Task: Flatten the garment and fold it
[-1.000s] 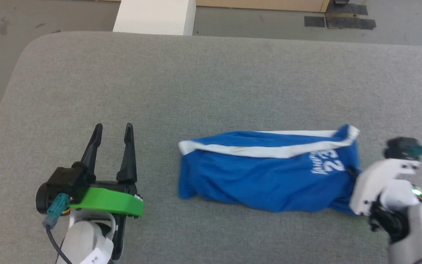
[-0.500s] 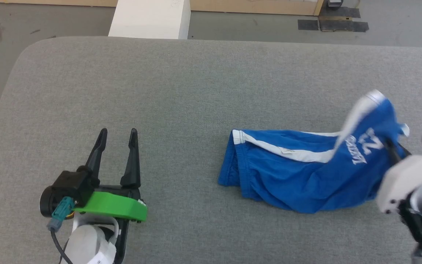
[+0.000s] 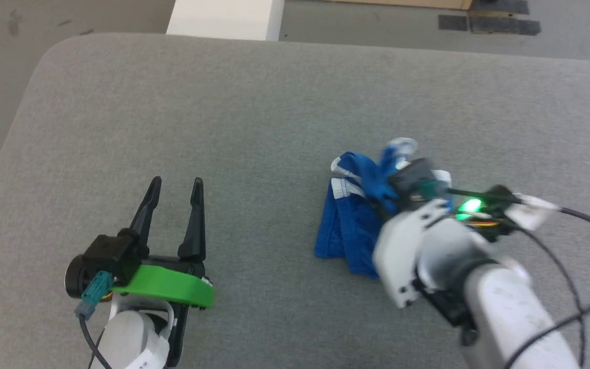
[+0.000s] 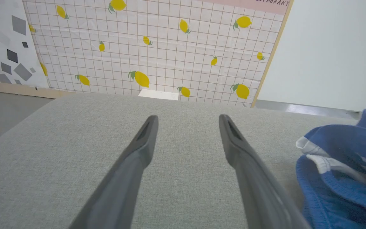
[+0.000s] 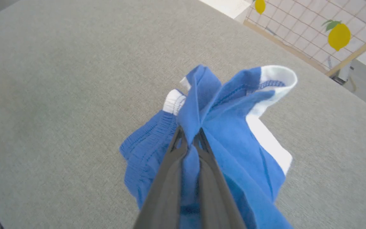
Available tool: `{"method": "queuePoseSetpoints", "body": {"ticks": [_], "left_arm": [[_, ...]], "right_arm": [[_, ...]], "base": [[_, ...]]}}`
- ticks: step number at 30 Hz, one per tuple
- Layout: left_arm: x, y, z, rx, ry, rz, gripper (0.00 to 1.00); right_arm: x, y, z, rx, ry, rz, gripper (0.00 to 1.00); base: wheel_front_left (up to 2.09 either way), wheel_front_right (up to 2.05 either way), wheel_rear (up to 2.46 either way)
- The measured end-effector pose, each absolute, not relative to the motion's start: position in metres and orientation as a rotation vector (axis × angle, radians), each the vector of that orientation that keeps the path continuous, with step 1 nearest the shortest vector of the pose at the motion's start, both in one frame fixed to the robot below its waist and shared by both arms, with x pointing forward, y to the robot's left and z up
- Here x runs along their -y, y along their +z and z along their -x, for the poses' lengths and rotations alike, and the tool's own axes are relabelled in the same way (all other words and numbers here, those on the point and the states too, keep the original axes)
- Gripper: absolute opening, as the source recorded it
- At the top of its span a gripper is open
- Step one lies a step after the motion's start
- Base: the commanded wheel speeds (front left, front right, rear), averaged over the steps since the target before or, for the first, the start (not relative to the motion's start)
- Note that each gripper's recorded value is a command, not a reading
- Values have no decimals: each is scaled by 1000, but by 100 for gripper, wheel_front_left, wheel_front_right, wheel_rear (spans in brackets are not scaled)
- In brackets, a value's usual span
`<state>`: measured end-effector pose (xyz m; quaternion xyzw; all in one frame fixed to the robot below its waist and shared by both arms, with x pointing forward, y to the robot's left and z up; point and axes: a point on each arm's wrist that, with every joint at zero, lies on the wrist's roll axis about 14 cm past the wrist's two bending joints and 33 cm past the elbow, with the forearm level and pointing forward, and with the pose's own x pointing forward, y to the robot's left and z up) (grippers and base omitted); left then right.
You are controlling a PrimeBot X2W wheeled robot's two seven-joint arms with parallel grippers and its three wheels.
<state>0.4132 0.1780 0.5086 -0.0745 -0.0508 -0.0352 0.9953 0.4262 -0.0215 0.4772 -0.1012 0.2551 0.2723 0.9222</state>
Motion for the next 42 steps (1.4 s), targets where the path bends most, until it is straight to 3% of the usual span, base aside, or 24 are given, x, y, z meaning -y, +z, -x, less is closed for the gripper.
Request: {"method": "queuePoseSetpoints", "body": {"ticks": [8,9,10,11,16,21,25,29,34,36,42], "left_arm": [[-187,501,-414,81,-42,145,100],[-189,500,-413,78,-39,144,100],[-189,499,-413,75,-36,144,100],[-190,498,-413,73,-34,143,100],[-191,500,-414,78,-29,145,100],[-185,506,-415,95,-48,150,100],[-179,511,-416,110,-68,153,100],[-172,517,-416,124,-89,156,100],[-165,521,-417,136,-113,158,100],[-162,521,-417,134,-123,157,100],[-164,516,-416,119,-117,156,100]], "right_arm": [[-16,422,-409,-705,712,272,0],[-18,418,-406,-723,724,269,27],[-22,416,-403,-737,740,258,48],[-25,415,-401,-742,753,244,100],[-40,444,-401,-651,799,118,100],[-36,506,-412,-419,777,-97,100],[7,545,-428,-230,641,-258,100],[64,546,-436,-156,462,-378,100],[123,510,-438,-224,266,-452,100],[139,469,-434,-349,194,-489,100],[121,426,-432,-528,219,-495,100]], "base": [[0,0,0],[0,0,0],[0,0,0],[0,0,0],[0,0,0],[0,0,0],[0,0,0],[0,0,0],[0,0,0],[0,0,0],[0,0,0]]}}
